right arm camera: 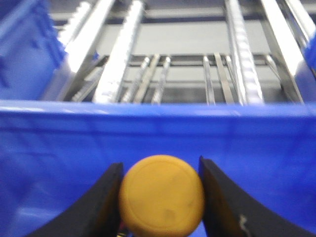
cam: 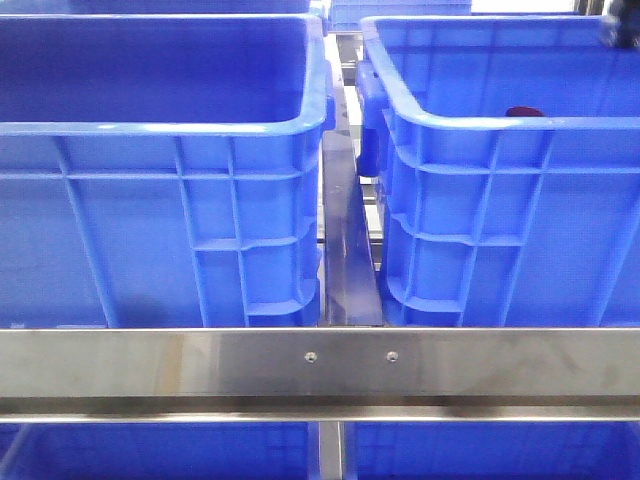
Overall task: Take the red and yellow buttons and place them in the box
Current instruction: 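Carry the yellow button with the right gripper over the destination bin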
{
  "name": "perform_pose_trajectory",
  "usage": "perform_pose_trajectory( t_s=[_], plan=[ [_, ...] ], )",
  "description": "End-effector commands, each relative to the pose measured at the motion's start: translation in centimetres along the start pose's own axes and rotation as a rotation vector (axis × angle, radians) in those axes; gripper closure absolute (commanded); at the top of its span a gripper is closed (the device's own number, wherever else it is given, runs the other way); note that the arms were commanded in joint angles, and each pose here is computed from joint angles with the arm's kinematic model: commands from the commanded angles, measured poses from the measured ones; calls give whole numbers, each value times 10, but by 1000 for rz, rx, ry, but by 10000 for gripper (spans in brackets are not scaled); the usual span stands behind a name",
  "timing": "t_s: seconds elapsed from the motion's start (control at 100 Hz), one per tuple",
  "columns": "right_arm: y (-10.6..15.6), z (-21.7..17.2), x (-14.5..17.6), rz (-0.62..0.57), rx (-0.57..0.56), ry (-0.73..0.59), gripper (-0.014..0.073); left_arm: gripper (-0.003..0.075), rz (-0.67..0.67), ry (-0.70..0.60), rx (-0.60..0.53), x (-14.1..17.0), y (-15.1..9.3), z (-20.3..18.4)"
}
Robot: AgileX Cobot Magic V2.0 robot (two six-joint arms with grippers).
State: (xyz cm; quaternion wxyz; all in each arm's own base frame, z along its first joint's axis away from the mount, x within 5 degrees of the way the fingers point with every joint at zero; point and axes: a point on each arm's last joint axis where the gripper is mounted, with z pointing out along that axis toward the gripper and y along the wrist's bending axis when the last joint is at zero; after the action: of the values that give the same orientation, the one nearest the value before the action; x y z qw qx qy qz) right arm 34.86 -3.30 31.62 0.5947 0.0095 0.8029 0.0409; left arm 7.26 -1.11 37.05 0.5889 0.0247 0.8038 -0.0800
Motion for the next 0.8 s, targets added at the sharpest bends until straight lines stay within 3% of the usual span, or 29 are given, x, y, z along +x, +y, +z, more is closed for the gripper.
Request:
perform_pose_trajectory(
  t_s=[0.0,0.23,0.79],
  plan=[
    [-8,0,-17,90,-51,-86,613,739,-12,-94,18,-13,-2,-3],
    [-32,31,6,119,-47,-22,621,739,-12,-96,18,-14,-2,-3],
    [-43,75,21,84,-65,16,621,739,-12,-94,18,-13,-2,-3]
  ],
)
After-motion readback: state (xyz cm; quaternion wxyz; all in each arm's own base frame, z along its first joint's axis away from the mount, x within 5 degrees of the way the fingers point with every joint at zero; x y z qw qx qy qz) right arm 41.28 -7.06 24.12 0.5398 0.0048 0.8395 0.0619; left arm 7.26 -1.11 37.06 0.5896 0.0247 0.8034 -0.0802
